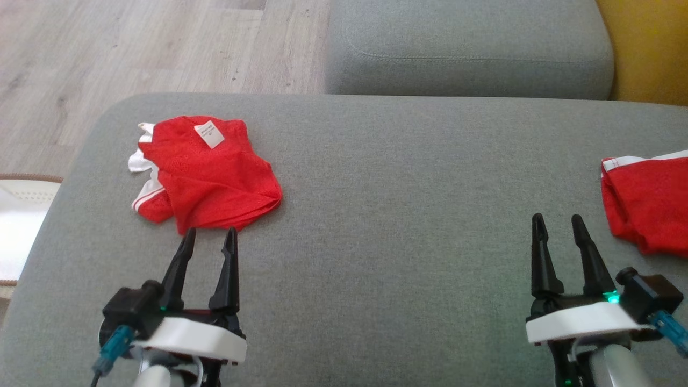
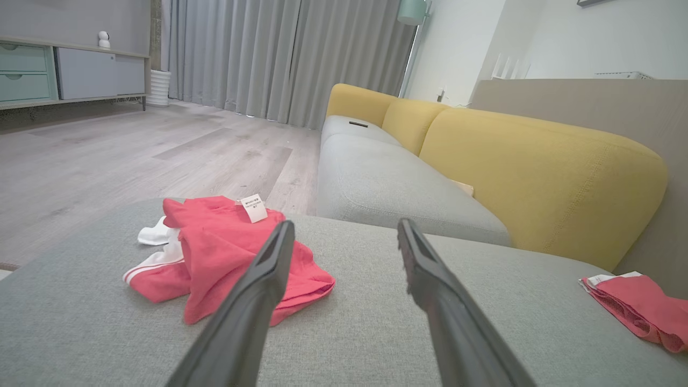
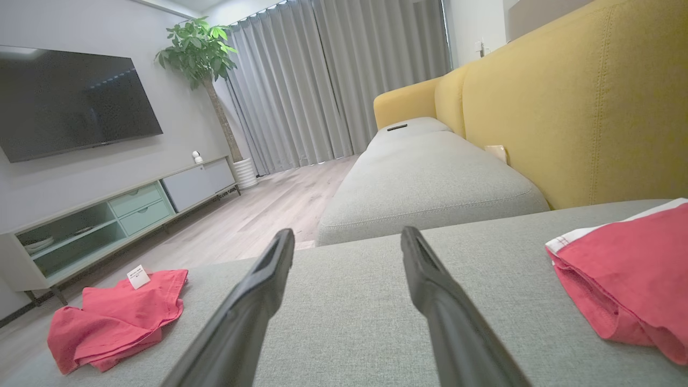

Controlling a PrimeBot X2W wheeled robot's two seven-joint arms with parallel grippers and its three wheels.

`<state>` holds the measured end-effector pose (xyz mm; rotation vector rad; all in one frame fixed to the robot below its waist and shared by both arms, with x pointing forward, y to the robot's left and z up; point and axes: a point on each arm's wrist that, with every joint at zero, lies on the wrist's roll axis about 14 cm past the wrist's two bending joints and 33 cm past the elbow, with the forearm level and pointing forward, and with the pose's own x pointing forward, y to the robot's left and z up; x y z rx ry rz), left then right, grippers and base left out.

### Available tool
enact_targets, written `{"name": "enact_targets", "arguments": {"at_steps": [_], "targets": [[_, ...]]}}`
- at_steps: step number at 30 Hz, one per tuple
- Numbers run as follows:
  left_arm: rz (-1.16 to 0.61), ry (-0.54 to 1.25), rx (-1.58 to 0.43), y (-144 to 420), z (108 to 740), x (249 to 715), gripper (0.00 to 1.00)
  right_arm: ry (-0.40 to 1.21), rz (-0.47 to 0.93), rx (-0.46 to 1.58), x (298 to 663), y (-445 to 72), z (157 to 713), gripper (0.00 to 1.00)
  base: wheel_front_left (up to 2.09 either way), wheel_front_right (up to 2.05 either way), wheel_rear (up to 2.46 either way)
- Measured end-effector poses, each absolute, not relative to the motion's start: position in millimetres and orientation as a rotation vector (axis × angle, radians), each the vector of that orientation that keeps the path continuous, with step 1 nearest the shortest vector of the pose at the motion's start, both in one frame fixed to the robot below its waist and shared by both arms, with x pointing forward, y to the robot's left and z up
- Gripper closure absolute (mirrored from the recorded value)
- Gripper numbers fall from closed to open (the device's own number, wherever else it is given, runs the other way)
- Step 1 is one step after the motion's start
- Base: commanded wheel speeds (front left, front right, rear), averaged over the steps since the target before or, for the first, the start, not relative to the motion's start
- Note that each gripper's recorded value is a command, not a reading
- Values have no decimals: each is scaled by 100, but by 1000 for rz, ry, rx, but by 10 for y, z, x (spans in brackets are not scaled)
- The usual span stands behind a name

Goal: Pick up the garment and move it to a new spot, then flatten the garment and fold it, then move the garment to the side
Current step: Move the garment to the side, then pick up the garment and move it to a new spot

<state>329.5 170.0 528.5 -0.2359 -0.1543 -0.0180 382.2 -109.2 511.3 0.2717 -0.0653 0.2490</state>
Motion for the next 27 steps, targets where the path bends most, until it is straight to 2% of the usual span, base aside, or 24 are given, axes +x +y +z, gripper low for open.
{"name": "enact_targets", "arguments": {"at_steps": [17,27], "targets": [[-13,-147,-242,1701,5261,3276,0,-53,257,275,3822,-1057,5079,0,0,0,0],[60,-141,-238,1910,5210,3154,0,-21,357,280,3856,-703,5027,0,0,0,0]]}}
